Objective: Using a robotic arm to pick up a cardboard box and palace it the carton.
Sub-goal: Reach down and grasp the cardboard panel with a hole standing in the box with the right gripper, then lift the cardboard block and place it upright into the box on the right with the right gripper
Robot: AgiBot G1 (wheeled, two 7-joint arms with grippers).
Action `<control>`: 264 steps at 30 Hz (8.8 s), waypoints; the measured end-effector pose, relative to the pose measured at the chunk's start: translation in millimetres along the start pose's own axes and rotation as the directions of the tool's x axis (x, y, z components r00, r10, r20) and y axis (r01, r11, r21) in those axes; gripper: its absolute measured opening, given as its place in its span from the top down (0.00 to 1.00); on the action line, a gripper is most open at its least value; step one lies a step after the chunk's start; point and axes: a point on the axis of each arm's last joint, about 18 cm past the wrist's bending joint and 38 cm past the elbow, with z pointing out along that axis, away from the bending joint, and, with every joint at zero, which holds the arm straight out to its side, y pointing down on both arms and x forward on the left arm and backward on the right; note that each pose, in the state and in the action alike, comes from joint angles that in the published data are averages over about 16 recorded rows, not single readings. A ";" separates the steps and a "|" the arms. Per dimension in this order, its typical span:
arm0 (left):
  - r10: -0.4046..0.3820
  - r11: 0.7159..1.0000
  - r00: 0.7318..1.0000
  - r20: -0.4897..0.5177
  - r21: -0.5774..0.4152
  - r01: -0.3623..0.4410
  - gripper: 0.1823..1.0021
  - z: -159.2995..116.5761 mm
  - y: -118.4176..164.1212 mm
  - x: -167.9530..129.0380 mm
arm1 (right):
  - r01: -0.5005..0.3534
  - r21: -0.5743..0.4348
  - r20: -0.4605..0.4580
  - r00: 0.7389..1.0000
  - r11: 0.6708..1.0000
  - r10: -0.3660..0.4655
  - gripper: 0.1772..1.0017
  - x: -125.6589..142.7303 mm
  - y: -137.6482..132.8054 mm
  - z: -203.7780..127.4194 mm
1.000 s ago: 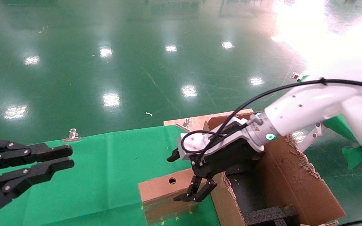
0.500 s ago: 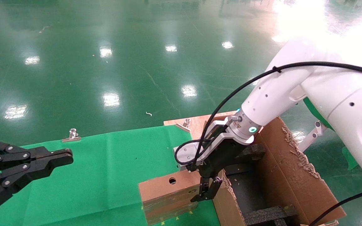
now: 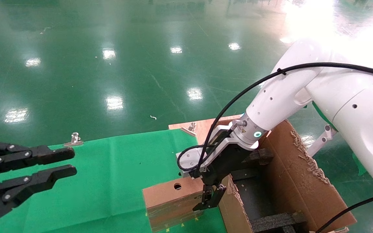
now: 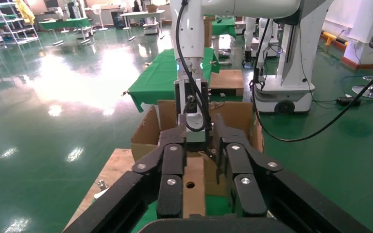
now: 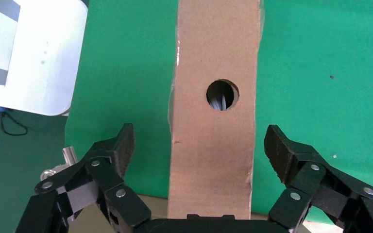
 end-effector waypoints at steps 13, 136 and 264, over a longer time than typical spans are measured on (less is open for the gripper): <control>0.000 1.000 1.000 0.000 0.000 0.000 0.64 0.0 0.0 0.0 | -0.001 -0.001 -0.004 1.000 1.000 0.001 0.17 -0.6 0.7 -0.5; 0.000 1.000 1.000 0.001 0.001 0.000 0.00 -0.2 0.0 -0.3 | -0.893 0.360 -0.571 0.017 0.269 0.820 0.78 -137.4 172.4 -196.0; -0.001 1.000 1.000 0.002 0.001 0.001 0.00 -0.3 0.1 -0.4 | -0.947 0.320 -0.627 -0.218 -0.008 0.748 0.79 -130.3 229.4 17.8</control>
